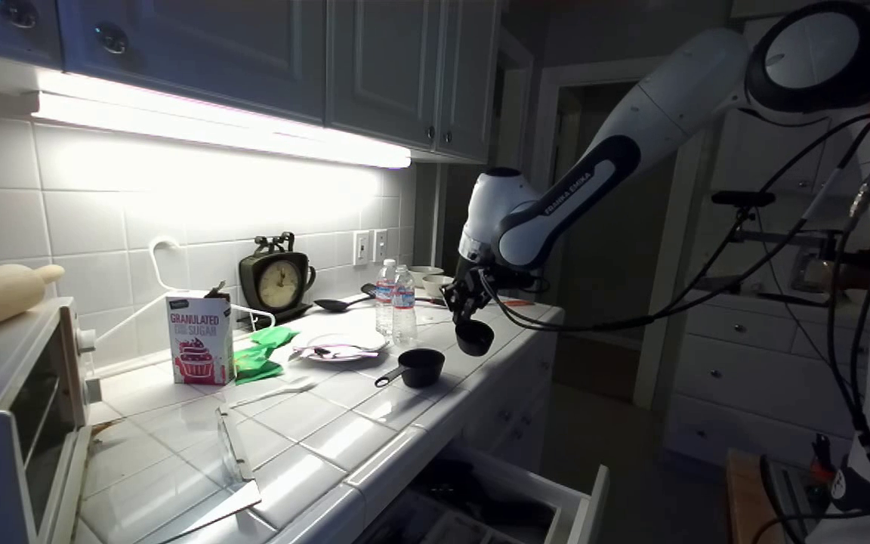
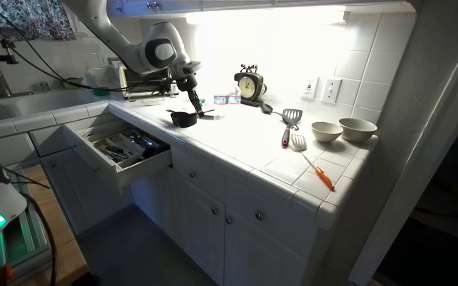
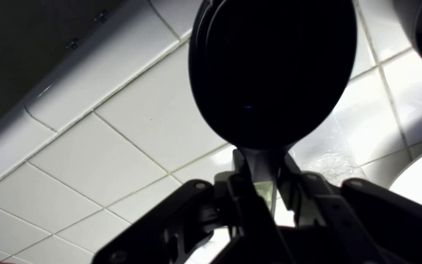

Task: Move the objects from the black scop on the right into the scoop on the left

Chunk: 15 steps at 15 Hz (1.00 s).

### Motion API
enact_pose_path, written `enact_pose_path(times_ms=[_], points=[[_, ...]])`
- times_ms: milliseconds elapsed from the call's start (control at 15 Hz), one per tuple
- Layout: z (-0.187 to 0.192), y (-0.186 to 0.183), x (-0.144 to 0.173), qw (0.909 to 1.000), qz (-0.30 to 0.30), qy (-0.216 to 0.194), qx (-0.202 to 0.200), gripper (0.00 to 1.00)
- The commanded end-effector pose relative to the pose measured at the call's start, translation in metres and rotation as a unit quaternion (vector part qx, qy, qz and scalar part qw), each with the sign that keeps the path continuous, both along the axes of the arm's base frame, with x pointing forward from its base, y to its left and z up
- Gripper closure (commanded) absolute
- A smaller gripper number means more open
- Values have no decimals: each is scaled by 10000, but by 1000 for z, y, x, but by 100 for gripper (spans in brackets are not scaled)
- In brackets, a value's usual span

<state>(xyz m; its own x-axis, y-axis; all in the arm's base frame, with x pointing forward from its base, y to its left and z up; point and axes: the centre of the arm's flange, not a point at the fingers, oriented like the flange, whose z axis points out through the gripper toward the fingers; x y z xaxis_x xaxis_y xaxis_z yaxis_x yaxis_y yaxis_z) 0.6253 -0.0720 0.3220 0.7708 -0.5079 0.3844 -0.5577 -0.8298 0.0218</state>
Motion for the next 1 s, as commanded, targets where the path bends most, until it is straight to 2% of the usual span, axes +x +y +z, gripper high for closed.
enact_pose_path(times_ms=[0, 933], points=[[-10, -7, 16, 9998, -88, -11, 153, 94], [-38, -14, 36, 9914, -1030, 62, 807, 94]])
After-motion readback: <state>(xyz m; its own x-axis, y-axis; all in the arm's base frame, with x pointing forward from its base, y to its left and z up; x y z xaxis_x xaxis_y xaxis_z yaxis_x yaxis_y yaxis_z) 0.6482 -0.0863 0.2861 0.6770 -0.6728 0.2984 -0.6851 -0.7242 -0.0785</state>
